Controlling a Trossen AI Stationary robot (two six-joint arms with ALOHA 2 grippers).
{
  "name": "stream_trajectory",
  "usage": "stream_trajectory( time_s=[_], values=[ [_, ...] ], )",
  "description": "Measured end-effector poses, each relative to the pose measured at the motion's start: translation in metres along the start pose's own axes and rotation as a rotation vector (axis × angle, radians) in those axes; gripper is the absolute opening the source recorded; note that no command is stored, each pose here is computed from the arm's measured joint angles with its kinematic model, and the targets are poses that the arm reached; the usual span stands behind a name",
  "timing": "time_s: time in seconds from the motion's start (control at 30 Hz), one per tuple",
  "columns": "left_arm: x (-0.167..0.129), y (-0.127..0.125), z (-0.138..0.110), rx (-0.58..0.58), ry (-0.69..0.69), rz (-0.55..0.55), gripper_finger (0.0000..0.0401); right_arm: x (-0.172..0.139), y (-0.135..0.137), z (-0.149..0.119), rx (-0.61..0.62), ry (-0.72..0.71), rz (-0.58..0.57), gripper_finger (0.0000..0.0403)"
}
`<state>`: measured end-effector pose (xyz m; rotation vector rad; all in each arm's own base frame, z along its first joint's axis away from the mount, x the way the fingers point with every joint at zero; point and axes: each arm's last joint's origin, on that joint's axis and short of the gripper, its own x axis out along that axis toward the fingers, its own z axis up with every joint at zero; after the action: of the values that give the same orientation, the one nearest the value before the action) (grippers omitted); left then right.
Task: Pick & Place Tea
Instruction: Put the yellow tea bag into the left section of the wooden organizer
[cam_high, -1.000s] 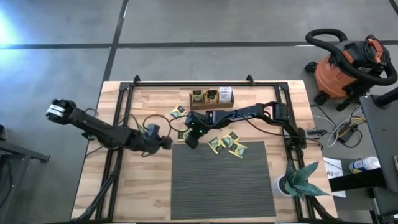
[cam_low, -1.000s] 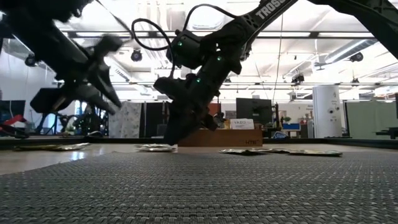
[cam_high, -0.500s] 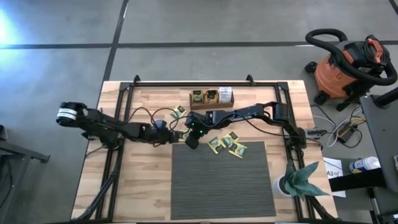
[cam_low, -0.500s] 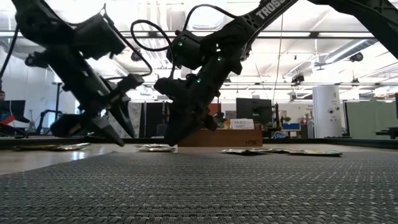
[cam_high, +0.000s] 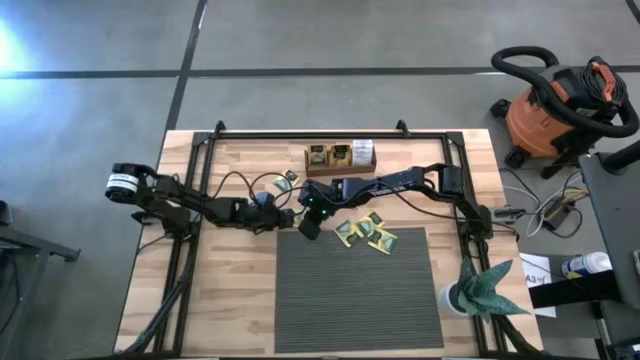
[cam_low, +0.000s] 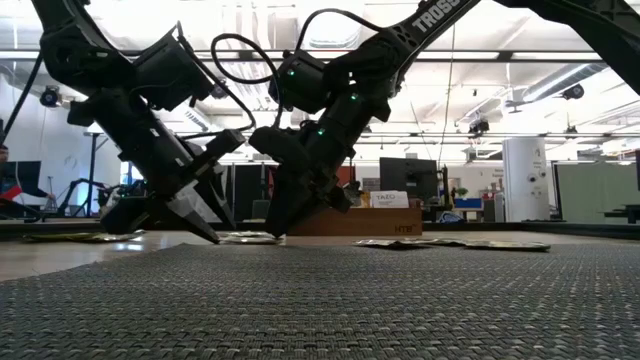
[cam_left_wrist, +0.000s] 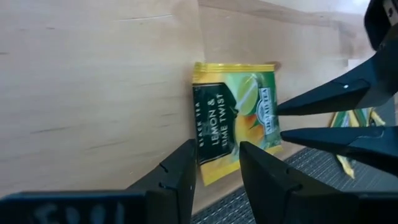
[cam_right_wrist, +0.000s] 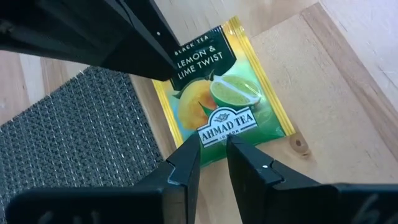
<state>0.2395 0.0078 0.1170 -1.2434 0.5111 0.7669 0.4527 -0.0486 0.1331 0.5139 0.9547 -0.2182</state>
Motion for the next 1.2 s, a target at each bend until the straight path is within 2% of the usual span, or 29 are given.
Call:
stream_trajectory(
  time_s=[0.63,0.73,0.97,1.07,1.2],
  values=[
    [0.005,-0.003,0.004,0.045,-0.006,-0.049,0.0120,0.005,-0.004,-0.007,0.003,-0.012,0.009,0.0079],
    [0.005,-0.003,0.004,0.064,-0.006,-0.047,0.0098,0.005,-0.004,-0.007,0.003,-0.011,0.009,0.0079],
    [0.005,-0.008,0.005,0.136,-0.010,-0.056,0.0009,0.001,-0.003,-0.007,-0.003,-0.006,0.007,0.0079],
    [0.002,-0.015,0.007,0.178,-0.021,-0.085,0.0002,-0.010,-0.001,-0.004,-0.049,-0.010,0.007,0.0079],
    [-0.008,-0.024,0.012,0.257,-0.034,-0.095,0.0001,-0.044,0.003,0.007,-0.125,-0.038,0.003,0.0079]
  ],
)
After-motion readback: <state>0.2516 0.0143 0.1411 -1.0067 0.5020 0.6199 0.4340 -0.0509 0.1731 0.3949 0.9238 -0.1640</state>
